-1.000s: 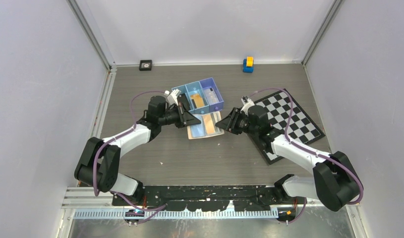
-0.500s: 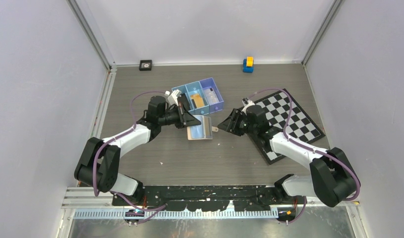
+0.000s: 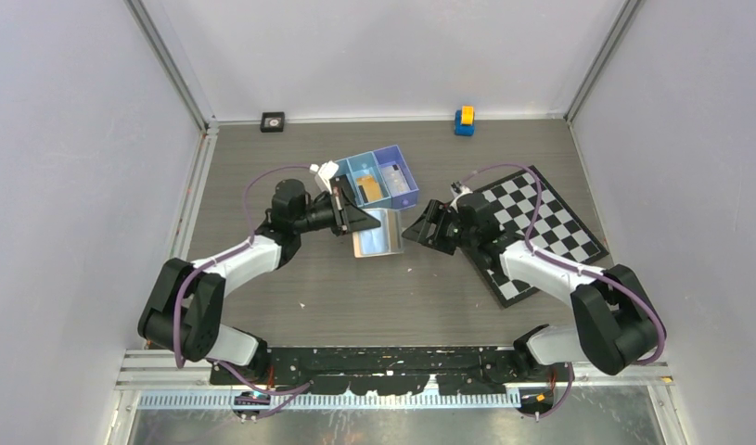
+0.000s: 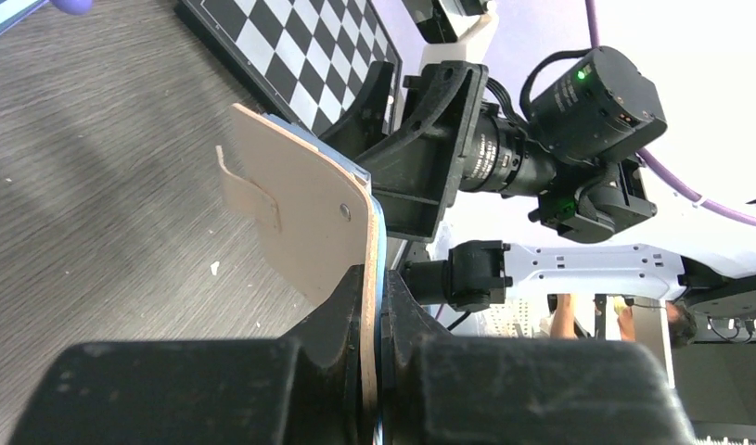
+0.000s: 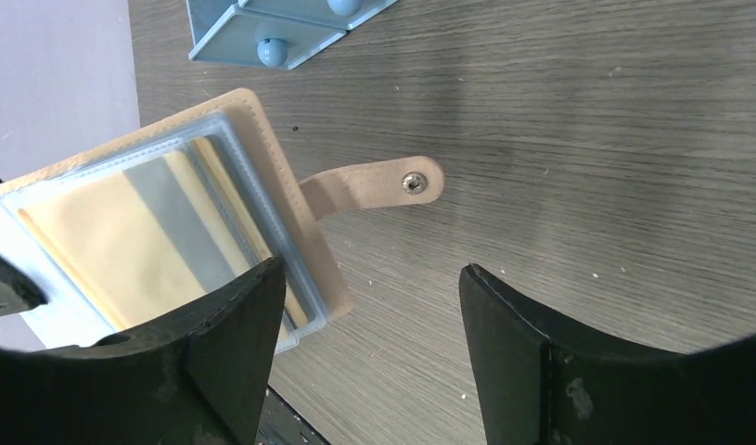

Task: Take the credit cards out of the card holder
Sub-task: Remove the credit card from the card holder.

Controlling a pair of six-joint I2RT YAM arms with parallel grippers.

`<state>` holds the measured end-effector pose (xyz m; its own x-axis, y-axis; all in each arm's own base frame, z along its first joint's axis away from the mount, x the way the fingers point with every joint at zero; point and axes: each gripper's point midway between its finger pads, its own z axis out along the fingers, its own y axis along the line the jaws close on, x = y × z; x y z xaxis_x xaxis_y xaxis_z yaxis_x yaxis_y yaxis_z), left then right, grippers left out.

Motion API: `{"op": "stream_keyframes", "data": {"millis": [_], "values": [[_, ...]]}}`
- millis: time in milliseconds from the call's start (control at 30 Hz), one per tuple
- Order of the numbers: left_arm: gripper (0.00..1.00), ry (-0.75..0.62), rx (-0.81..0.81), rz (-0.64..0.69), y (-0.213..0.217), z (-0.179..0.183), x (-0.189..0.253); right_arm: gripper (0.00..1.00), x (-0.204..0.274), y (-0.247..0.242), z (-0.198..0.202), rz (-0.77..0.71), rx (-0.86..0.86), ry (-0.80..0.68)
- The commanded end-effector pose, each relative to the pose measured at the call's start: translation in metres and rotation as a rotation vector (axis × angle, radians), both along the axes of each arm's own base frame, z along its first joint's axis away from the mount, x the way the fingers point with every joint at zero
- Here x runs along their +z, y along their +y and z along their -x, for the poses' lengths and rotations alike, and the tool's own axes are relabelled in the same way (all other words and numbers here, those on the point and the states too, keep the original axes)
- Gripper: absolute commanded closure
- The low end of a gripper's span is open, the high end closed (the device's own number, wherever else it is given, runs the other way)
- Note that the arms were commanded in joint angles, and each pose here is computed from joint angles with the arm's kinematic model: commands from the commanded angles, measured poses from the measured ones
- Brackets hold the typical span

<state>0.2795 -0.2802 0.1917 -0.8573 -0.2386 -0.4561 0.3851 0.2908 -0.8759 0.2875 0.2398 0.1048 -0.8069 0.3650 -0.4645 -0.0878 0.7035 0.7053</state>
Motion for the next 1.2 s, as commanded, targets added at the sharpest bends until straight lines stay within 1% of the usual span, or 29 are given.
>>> {"op": "stream_keyframes", "data": {"millis": [0, 100, 133, 167, 233, 300, 433, 633, 767, 867, 967, 1167], "values": [[1.0, -0.142, -0.021, 0.081, 0.001, 0.008, 0.04, 0.27, 0.014, -0.001, -0.012, -0.047, -0.028, -0.019], [1.0, -0.158, 0.005, 0.081, 0.004, 0.008, 0.043, 0.32, 0.012, -0.008, -0.015, -0.062, -0.059, -0.011], [1.0, -0.161, 0.013, 0.08, 0.006, 0.008, 0.044, 0.33, 0.014, -0.009, -0.017, -0.081, -0.063, -0.013], [1.0, -0.162, 0.018, 0.081, 0.007, 0.007, 0.044, 0.32, 0.019, -0.008, -0.016, -0.117, -0.053, -0.022], [1.0, -0.158, 0.023, 0.084, 0.008, 0.007, 0.045, 0.26, 0.037, 0.001, -0.012, -0.236, -0.001, -0.082], [1.0, -0.153, 0.019, 0.107, 0.007, 0.006, 0.047, 0.16, 0.051, 0.006, -0.004, -0.319, 0.036, -0.136], [1.0, -0.148, -0.006, 0.164, 0.006, 0.009, 0.058, 0.14, 0.082, 0.01, 0.008, -0.423, 0.088, -0.243], [1.0, -0.155, -0.017, 0.192, 0.007, 0.014, 0.067, 0.13, 0.117, 0.013, 0.026, -0.565, 0.161, -0.35], [1.0, -0.158, -0.037, 0.233, 0.005, 0.017, 0.076, 0.13, 0.115, 0.017, 0.026, -0.584, 0.178, -0.333], [1.0, -0.158, -0.06, 0.272, 0.004, 0.02, 0.082, 0.13, 0.12, 0.02, 0.027, -0.626, 0.193, -0.352], [1.0, -0.162, -0.074, 0.304, 0.003, 0.021, 0.086, 0.13, 0.116, 0.022, 0.024, -0.627, 0.191, -0.334], [1.0, -0.176, -0.072, 0.304, 0.005, 0.023, 0.091, 0.12, 0.108, 0.021, 0.021, -0.608, 0.175, -0.317]]}}
